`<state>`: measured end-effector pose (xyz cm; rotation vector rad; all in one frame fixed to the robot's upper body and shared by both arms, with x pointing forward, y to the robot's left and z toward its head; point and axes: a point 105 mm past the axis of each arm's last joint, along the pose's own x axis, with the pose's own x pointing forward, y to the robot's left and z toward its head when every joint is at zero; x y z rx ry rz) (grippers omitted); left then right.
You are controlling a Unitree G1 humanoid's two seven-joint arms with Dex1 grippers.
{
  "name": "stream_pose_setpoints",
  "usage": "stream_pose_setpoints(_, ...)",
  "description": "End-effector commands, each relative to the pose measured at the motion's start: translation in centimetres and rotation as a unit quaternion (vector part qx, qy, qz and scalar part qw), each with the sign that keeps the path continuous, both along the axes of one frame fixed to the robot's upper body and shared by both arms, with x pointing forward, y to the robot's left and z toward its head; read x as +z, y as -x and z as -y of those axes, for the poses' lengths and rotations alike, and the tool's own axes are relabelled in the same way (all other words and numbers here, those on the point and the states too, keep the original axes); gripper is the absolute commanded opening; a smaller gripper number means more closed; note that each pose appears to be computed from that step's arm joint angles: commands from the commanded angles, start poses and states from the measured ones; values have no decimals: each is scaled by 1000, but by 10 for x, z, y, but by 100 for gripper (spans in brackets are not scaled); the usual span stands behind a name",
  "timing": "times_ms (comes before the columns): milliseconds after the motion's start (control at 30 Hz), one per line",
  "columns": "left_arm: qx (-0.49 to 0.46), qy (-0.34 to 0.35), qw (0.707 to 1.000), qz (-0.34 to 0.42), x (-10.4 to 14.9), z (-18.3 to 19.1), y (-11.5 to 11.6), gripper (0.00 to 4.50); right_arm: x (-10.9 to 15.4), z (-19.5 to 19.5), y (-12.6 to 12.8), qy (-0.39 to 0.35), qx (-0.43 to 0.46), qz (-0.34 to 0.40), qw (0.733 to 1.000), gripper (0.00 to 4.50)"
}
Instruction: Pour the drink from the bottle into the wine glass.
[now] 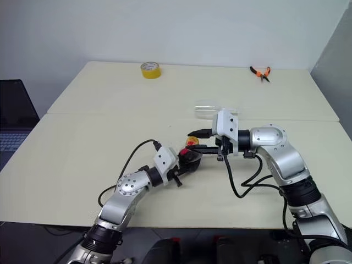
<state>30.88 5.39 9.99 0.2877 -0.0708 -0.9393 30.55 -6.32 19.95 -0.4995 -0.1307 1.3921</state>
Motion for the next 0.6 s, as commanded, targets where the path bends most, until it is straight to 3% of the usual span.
stream_pose_setpoints(33,-35,32,998,50,32,10,9,101,-2,17,3,10,-31,-15,999,260)
stream_pose_setpoints(200,-37,35,997,50,34,12,6,98,13,25,28,-32,-65,-24,997,439)
stream_pose_setpoints(367,-35,36,997,52,34,14,4,98,26,21,41,-112,-124,-43,985,445)
stream_pose_setpoints(467,-41,39,997,49,32,20,5,98,26,12,42,-195,-237,-33,951,445)
stream_pose_setpoints(600,-46,42,997,46,32,24,5,98,23,-2,46,-215,-277,-37,936,445)
